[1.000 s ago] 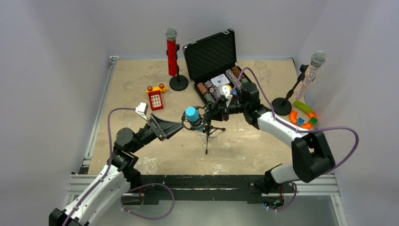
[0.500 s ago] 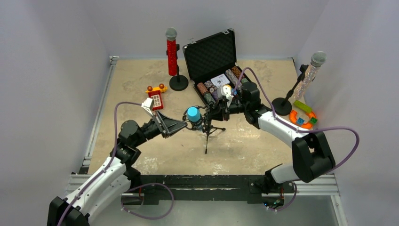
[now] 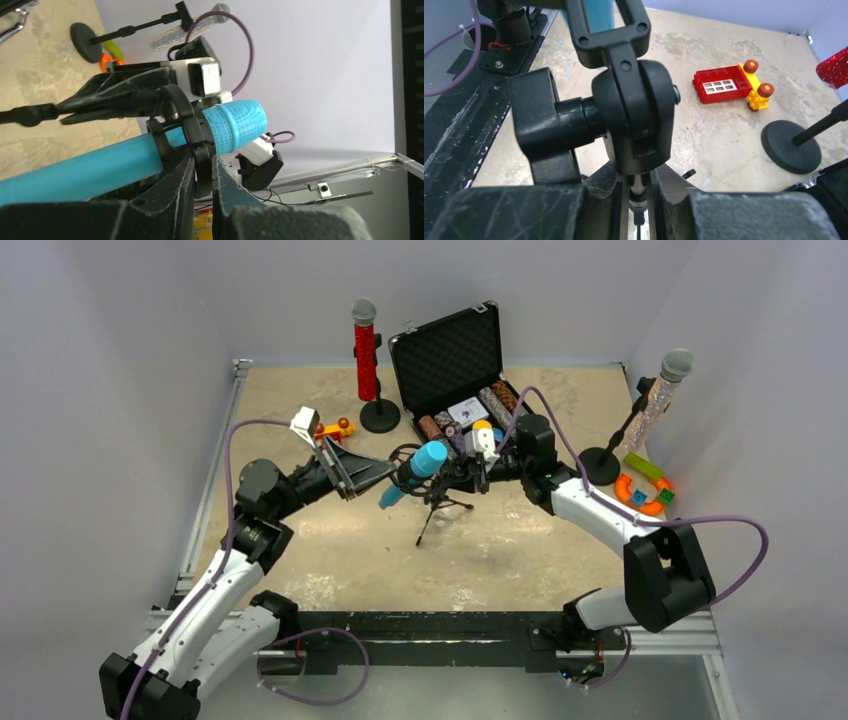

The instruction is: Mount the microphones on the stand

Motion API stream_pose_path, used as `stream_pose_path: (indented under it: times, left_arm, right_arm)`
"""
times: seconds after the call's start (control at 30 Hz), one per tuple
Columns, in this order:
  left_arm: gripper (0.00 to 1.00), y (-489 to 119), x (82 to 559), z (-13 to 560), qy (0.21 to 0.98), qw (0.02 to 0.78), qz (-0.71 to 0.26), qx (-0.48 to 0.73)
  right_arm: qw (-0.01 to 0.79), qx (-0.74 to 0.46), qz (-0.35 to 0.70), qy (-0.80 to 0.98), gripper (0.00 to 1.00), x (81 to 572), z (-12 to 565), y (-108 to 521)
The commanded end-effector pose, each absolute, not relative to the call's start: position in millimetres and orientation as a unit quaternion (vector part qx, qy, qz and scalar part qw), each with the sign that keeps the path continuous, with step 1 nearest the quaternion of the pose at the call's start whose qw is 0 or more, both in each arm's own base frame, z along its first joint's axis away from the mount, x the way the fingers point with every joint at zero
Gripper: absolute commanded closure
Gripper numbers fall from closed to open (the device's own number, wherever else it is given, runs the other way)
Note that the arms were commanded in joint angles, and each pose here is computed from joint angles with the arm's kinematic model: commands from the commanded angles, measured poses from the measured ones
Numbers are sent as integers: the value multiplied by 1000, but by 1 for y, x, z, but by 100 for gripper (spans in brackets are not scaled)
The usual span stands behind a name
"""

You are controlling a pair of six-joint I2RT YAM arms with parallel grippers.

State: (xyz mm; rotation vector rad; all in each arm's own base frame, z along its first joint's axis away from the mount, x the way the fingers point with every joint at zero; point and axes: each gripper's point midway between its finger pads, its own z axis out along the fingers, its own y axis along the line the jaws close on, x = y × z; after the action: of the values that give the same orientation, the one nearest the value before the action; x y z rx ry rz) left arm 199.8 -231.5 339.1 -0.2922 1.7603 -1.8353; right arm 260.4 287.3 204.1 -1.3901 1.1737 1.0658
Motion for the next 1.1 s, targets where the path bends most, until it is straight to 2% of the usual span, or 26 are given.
stream_pose_path:
  times: [0.0, 0.17, 0.37, 0.5, 0.63, 0.77, 0.9, 1.07]
  left_arm:
    - [90, -225, 163, 461, 537, 357, -765, 15]
    - [91, -226, 162, 480, 526, 361, -769, 33]
    - [87, -227, 169, 469, 549, 366, -751, 31]
    - [70, -216, 172, 445, 586, 388, -711, 16]
    - [46, -202, 169, 414, 635, 425, -645, 6]
    - [24, -178, 163, 378, 702, 467, -538, 1]
    - [13, -138, 154, 353, 737, 538, -409, 18]
    - [7, -98, 152, 319, 765, 575, -290, 14]
  right_arm:
    - [465, -561, 421, 540, 100, 265, 170, 284]
    - [460, -553, 417, 555, 100, 271, 167, 284]
    - [448, -539, 439, 561, 100, 270, 177, 288]
    - [439, -526, 458, 567, 100, 270, 192, 292]
    - [435, -518, 463, 573, 100, 271, 197, 293]
    - [438, -516, 460, 574, 100, 272, 198, 291]
    - [448, -515, 455, 572, 100, 278, 207, 290]
    - [442, -516, 467, 566, 100, 295, 226, 302]
